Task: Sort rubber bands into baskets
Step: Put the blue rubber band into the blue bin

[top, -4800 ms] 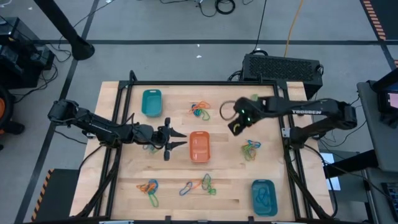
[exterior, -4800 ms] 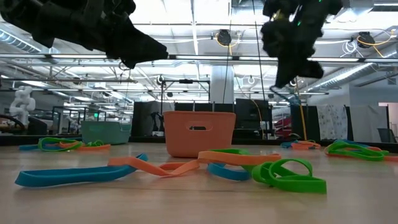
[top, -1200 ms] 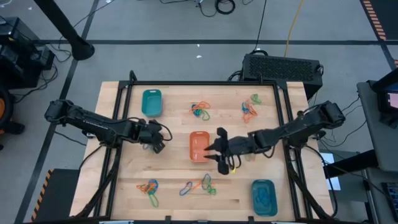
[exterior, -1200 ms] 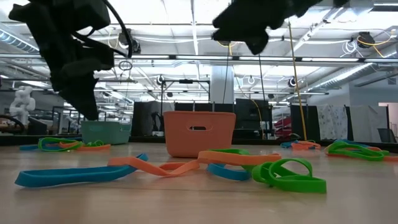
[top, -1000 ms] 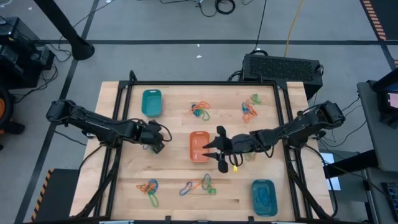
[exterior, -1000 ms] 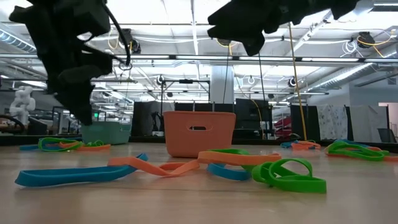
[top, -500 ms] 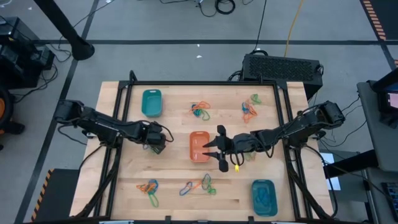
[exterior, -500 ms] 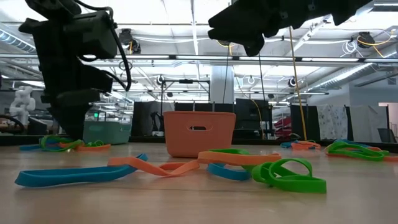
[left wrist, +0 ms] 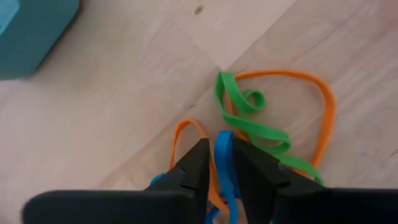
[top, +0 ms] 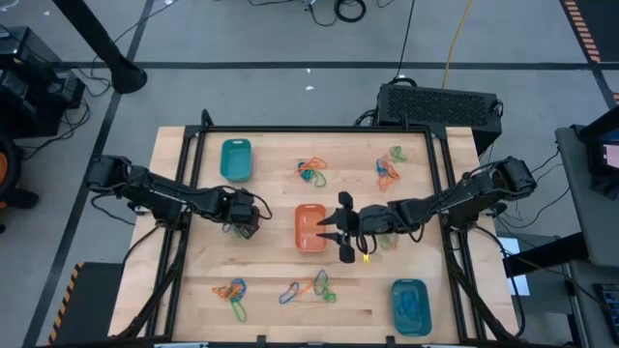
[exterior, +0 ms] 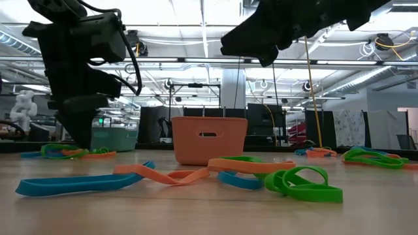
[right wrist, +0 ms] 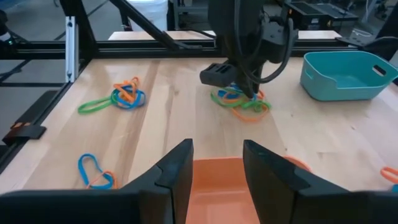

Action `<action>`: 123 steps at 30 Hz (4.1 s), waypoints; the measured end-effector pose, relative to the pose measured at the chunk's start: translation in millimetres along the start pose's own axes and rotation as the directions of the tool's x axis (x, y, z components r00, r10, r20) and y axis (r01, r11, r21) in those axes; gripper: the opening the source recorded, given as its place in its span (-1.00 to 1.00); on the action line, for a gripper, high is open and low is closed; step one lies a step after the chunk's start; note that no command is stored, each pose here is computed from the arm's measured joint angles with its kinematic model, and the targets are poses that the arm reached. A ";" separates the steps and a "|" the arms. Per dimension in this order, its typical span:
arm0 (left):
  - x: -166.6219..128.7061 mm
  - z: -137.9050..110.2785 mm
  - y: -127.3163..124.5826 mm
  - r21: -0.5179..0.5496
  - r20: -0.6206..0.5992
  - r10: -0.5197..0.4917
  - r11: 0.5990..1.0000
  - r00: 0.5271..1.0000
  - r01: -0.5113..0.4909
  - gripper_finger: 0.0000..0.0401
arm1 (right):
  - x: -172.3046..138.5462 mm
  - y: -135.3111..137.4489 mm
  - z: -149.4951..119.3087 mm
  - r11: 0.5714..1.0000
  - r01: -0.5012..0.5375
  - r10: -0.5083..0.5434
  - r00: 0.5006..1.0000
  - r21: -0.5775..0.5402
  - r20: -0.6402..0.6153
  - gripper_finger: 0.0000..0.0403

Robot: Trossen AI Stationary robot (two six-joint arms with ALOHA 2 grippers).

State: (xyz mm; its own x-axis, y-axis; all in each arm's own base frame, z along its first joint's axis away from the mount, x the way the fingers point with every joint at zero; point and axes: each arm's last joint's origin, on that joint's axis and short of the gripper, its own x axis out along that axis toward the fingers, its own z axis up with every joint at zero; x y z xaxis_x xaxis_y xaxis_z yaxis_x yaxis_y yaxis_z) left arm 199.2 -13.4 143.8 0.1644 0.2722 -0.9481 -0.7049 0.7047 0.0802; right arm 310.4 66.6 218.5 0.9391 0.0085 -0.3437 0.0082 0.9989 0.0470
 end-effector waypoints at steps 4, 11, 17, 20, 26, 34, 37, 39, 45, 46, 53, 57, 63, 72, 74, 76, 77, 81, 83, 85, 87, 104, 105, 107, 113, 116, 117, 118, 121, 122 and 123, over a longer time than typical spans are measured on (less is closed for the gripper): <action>0.0 -0.1 -0.1 0.014 -0.003 -0.002 1.000 1.000 0.002 -0.88 | 0.0 -0.2 0.0 1.000 0.001 -0.001 1.000 0.001 0.000 -0.34; -7.4 4.0 -4.7 0.057 0.086 -0.017 0.998 0.996 0.012 -0.96 | 0.0 -0.2 0.0 1.000 0.000 0.000 1.000 0.003 0.000 -0.34; -29.1 13.3 -12.2 0.105 0.192 -0.068 0.993 0.979 0.049 -0.99 | 0.1 -0.5 0.3 1.000 0.001 -0.001 1.000 0.009 0.003 -0.34; -40.2 16.0 -16.1 0.127 0.273 -0.115 0.988 0.955 0.082 -0.99 | 1.2 -0.3 1.2 1.000 -0.001 0.000 1.000 0.014 0.019 -0.34; -60.3 25.9 -33.7 0.212 0.452 -0.300 0.951 0.840 0.225 -0.99 | 16.0 0.6 -0.6 0.999 -0.010 0.006 0.993 0.033 0.117 -0.34; -82.9 32.7 -55.5 0.352 0.569 -0.505 0.863 0.649 0.363 -1.00 | 35.6 -10.0 -4.8 0.996 0.005 -0.027 0.969 0.090 0.246 -0.34; -86.4 32.9 -62.3 0.369 0.590 -0.537 0.843 0.602 0.390 -1.00 | 41.0 -14.0 -7.0 0.994 0.009 -0.040 0.960 0.110 0.278 -0.34; -85.6 31.8 -66.6 0.388 0.590 -0.549 0.836 0.592 0.388 -1.00 | 43.6 -16.0 -8.7 0.993 0.011 -0.045 0.957 0.118 0.287 -0.34; -75.7 32.1 -80.9 0.401 0.594 -0.566 0.825 0.572 0.399 -1.00 | 48.1 -18.1 -14.3 0.995 0.023 -0.049 0.961 0.098 0.274 -0.33; -74.2 32.2 -82.6 0.402 0.595 -0.567 0.824 0.570 0.400 -1.00 | 48.2 -18.0 -14.4 0.995 0.023 -0.049 0.961 0.097 0.272 -0.32; -67.7 32.5 -87.4 0.403 0.592 -0.565 0.825 0.575 0.396 -1.00 | 48.7 -16.9 -16.4 0.995 -0.012 -0.013 0.968 0.100 0.251 -0.21; -68.0 32.7 -87.5 0.403 0.594 -0.566 0.824 0.572 0.398 -1.00 | 49.3 -16.9 -19.0 0.994 -0.011 -0.014 0.974 0.112 0.225 -0.19; -68.0 32.7 -87.5 0.404 0.594 -0.566 0.824 0.572 0.396 -1.00 | 49.4 -16.9 -19.2 0.993 -0.011 -0.015 0.975 0.114 0.223 -0.22; -70.2 34.0 -88.2 0.402 0.608 -0.573 0.819 0.549 0.409 -1.00 | 49.5 -17.7 -19.1 0.993 -0.004 -0.023 0.974 0.116 0.224 -0.52; -70.4 34.1 -88.2 0.409 0.611 -0.571 0.820 0.548 0.399 -1.00 | 49.5 -17.7 -19.1 0.993 -0.004 -0.023 0.974 0.117 0.224 -0.62; -70.3 34.1 -88.2 0.410 0.611 -0.571 0.821 0.548 0.397 -1.00 | 49.5 -17.8 -19.1 0.993 -0.003 -0.023 0.974 0.116 0.224 -0.72; -70.4 34.1 -88.2 0.410 0.611 -0.571 0.821 0.548 0.398 -1.00 | 49.5 -17.9 -19.0 0.993 -0.003 -0.023 0.974 0.117 0.224 -0.78; -70.2 34.1 -88.1 0.409 0.612 -0.569 0.822 0.550 0.396 -0.99 | 49.5 -18.2 -18.7 0.995 0.004 -0.027 0.973 0.100 0.228 -0.97; -70.0 34.0 -88.1 0.409 0.611 -0.568 0.823 0.551 0.395 -0.95 | 49.5 -18.1 -18.7 0.995 0.002 -0.025 0.973 0.099 0.228 -0.98; -69.4 33.7 -87.8 0.410 0.607 -0.566 0.824 0.557 0.390 -0.88 | 49.5 -18.2 -18.8 0.995 0.003 -0.026 0.974 0.099 0.226 -0.99; -68.0 33.0 -87.2 0.411 0.599 -0.561 0.827 0.571 0.382 -0.79 | 48.9 -18.3 -18.5 0.995 0.004 -0.026 0.975 0.103 0.220 -0.99; -67.1 13.6 -62.4 0.439 0.373 -0.542 0.818 0.753 0.371 -0.25 | -28.3 23.0 -5.3 0.965 -0.102 0.146 0.975 0.242 -0.170 -1.00; -65.4 10.9 -59.4 0.424 0.343 -0.525 0.827 0.779 0.370 -0.25 | -34.5 28.6 -5.6 0.955 -0.123 0.178 0.965 0.270 -0.192 -1.00; -60.5 4.2 -52.0 0.381 0.266 -0.472 0.852 0.840 0.358 -0.25 | -46.8 39.5 -5.6 0.932 -0.159 0.239 0.945 0.326 -0.221 -1.00; -50.9 -11.5 -36.3 0.260 0.089 -0.331 0.918 0.939 0.299 -0.25 | -77.5 68.4 -11.0 0.841 -0.196 0.387 0.869 0.504 -0.309 -1.00; -51.6 -16.5 -36.9 0.260 0.060 -0.329 0.917 0.942 0.303 -0.25 | -89.5 81.5 -15.4 0.772 -0.188 0.474 0.807 0.607 -0.352 -1.00; -52.3 -18.0 -38.3 0.266 0.051 -0.342 0.910 0.938 0.317 -0.25 | -93.5 85.5 -17.6 0.750 -0.169 0.495 0.785 0.639 -0.372 -1.00; -53.0 -19.6 -39.6 0.274 0.041 -0.354 0.903 0.935 0.330 -0.25 | -97.1 89.3 -20.0 0.728 -0.142 0.512 0.764 0.671 -0.393 -1.00; -55.3 -25.2 -43.2 0.294 0.002 -0.386 0.882 0.922 0.368 -0.25 | -108.3 100.5 -28.8 0.652 -0.028 0.570 0.677 0.758 -0.466 -1.00; -56.1 -27.6 -44.3 0.296 -0.008 -0.393 0.877 0.919 0.378 -0.25 | -112.2 103.9 -32.0 0.633 0.019 0.582 0.648 0.774 -0.492 -1.00; -57.1 -29.7 -45.8 0.296 -0.012 -0.401 0.874 0.916 0.386 -0.25 | -116.5 107.2 -35.5 0.616 0.071 0.588 0.620 0.784 -0.519 -1.00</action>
State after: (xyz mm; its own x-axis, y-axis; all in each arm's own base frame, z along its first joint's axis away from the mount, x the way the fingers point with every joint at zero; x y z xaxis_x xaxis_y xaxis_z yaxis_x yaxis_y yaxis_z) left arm 201.6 -80.6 185.2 0.4254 -0.0409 -0.9041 -0.3482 0.9147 -0.2052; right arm 189.6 174.4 230.3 0.4092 0.6173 -0.6719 0.3410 0.5796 0.7401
